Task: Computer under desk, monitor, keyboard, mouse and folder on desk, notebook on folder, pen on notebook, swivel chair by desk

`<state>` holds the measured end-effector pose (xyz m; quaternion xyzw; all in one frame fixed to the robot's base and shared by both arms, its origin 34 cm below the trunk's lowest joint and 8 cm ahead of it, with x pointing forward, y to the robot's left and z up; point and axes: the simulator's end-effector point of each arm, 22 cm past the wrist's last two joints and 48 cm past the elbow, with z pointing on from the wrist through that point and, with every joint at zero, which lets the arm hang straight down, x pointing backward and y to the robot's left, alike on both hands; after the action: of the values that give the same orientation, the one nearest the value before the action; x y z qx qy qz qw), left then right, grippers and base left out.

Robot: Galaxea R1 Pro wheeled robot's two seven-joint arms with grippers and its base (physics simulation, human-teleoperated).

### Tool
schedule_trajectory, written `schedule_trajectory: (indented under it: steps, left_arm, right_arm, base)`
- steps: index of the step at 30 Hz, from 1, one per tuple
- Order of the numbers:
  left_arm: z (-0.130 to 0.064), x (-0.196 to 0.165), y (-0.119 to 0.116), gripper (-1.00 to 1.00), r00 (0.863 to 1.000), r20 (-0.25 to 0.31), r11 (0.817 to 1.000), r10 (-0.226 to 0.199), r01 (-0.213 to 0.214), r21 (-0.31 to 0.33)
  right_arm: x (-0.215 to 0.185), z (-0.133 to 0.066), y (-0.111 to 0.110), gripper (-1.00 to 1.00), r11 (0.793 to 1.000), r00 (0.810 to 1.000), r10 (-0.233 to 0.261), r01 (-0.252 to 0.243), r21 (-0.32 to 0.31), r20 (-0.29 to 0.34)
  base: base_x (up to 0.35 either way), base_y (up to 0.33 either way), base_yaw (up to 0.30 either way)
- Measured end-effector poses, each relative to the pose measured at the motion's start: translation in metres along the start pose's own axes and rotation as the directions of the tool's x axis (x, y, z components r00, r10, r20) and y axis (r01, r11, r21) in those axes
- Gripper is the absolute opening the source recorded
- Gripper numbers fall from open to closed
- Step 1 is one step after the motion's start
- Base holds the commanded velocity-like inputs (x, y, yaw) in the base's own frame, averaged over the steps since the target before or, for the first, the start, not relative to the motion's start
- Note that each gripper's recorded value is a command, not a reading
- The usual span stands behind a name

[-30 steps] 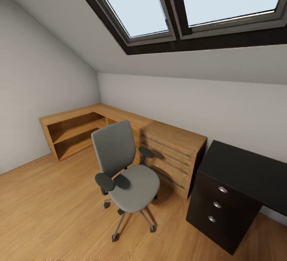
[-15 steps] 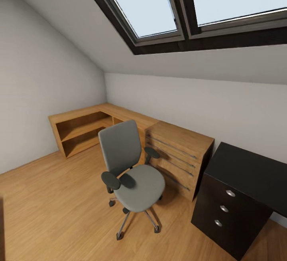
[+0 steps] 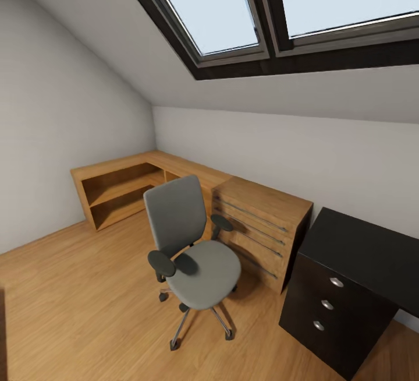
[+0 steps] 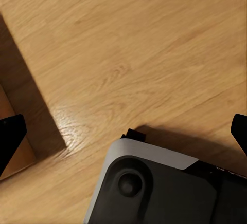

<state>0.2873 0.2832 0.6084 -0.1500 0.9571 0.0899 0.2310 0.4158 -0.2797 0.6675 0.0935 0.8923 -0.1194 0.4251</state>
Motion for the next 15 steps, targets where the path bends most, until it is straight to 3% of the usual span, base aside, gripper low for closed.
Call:
schedule_trajectory:
  steps: [4, 15]
  left_arm:
    - [-0.0001, 0.0003, -0.0004, 1.00, 1.000, 0.000, 1.000, 0.000, 0.000, 0.001]
    - [-0.0001, 0.0002, -0.0002, 1.00, 1.000, 0.000, 1.000, -0.001, 0.001, 0.000]
  right_arm:
    - [0.0004, -0.0005, 0.0015, 1.00, 1.000, 1.000, 0.007, -0.007, 0.002, -0.002]
    - [0.0003, -0.0008, 0.0025, 1.00, 1.000, 1.000, 0.009, -0.009, 0.001, -0.002]
  base:
    - [0.000, 0.000, 0.163]
    - [0.000, 0.000, 0.274]
